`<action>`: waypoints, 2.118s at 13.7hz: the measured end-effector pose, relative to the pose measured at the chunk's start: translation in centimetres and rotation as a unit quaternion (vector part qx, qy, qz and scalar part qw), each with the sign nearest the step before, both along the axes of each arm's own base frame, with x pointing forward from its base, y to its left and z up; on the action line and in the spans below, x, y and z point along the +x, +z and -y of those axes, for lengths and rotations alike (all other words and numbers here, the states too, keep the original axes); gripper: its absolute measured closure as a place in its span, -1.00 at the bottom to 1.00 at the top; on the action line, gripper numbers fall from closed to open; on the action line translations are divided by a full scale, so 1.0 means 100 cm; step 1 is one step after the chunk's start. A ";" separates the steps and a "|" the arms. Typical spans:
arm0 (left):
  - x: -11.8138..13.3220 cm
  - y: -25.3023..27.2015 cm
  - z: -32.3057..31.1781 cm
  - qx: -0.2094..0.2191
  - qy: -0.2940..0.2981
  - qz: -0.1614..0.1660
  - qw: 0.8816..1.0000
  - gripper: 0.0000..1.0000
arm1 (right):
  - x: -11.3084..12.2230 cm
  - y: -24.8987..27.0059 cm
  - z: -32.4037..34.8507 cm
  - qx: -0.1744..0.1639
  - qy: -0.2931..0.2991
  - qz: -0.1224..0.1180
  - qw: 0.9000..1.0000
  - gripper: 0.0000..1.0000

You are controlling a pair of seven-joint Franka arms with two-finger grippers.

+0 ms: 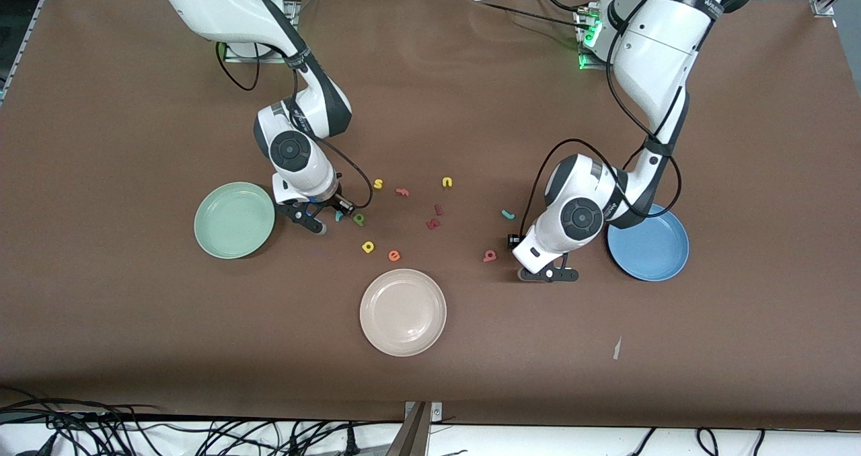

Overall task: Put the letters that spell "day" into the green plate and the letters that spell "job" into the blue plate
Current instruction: 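Grasp teal y with the right gripper while the left gripper grasps blue o, then place y on the green plate while the left gripper places o on blue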

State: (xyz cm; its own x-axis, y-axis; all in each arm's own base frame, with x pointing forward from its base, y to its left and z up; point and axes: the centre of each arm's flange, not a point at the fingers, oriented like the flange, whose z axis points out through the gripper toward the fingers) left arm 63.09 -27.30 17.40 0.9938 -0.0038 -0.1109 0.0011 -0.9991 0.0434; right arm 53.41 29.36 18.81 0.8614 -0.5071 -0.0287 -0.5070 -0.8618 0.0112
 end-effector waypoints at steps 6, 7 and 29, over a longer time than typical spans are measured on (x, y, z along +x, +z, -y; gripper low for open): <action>0.002 -0.001 -0.001 0.008 -0.001 0.005 1.000 0.31 | 0.001 -0.012 -0.001 0.005 0.000 0.009 1.000 0.07; 0.002 -0.001 -0.001 0.008 -0.001 0.005 1.000 0.31 | 0.001 -0.011 -0.001 0.005 -0.001 0.009 1.000 0.29; -0.046 0.043 -0.252 0.041 -0.155 -0.019 0.987 0.15 | 0.016 0.014 0.238 -0.045 0.166 0.001 0.985 0.19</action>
